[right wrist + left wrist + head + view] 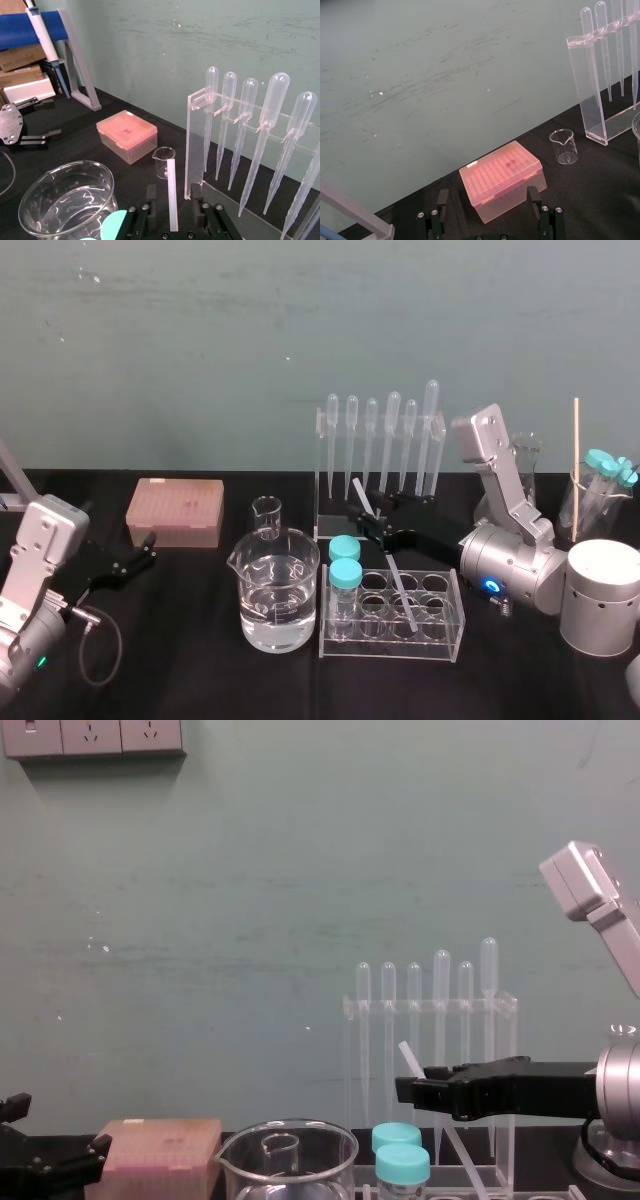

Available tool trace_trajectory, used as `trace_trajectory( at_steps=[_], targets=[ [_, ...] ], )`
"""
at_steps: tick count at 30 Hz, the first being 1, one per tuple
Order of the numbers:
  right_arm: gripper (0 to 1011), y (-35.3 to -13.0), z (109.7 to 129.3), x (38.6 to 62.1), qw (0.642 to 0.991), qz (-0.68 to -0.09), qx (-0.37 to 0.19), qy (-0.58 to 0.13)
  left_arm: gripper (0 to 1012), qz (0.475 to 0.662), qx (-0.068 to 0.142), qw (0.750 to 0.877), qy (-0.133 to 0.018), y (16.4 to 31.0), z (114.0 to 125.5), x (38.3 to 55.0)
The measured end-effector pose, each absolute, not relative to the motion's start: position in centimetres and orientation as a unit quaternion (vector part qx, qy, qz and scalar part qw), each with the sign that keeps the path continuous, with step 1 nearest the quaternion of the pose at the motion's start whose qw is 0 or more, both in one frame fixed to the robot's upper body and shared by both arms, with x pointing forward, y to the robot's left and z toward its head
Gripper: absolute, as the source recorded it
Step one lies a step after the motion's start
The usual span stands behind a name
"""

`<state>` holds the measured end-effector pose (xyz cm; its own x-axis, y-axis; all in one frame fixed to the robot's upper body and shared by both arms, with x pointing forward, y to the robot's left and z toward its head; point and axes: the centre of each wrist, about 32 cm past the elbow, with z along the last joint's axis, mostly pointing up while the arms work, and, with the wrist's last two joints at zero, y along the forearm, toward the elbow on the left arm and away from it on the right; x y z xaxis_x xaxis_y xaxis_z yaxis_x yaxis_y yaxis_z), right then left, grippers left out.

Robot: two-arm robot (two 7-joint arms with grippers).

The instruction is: Pick up the stirring rod with one hand, then place it down.

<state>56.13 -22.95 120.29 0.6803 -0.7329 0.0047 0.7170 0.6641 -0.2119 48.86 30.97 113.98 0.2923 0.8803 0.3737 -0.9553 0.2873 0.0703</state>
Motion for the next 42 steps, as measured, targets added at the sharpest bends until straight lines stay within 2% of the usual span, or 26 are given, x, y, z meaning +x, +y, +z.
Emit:
trace_trajectory(
  at_steps=[10,13,22,28,36,42],
  targets=[
    [114,-23.0,120.3,56.1,0.911,-0.397,-0.098,0.041,1000,0.58,0.141,0.791,-0.132,31.0,114.0,48.9],
    [72,-23.0,120.3,56.1,0.912,-0.397,-0.098,0.041,1000,0.58,0.141,0.791,-0.132,31.0,114.0,48.9],
    [66,-22.9,120.0,55.9,0.912,-0.4,-0.086,0.025,1000,0.58,0.141,0.791,-0.132,31.0,114.0,48.9],
    [66,-23.0,119.4,55.1,0.913,-0.407,-0.039,-0.014,1000,0.58,0.141,0.791,-0.132,31.0,114.0,48.9],
    [66,-23.9,118.1,52.3,0.907,-0.418,0.03,-0.041,1000,0.58,0.141,0.791,-0.132,31.0,114.0,48.9],
    [66,-24.5,118.7,51.5,0.901,-0.421,0.065,-0.083,1000,0.58,0.142,0.791,-0.132,31.0,114.0,48.9]
  ],
)
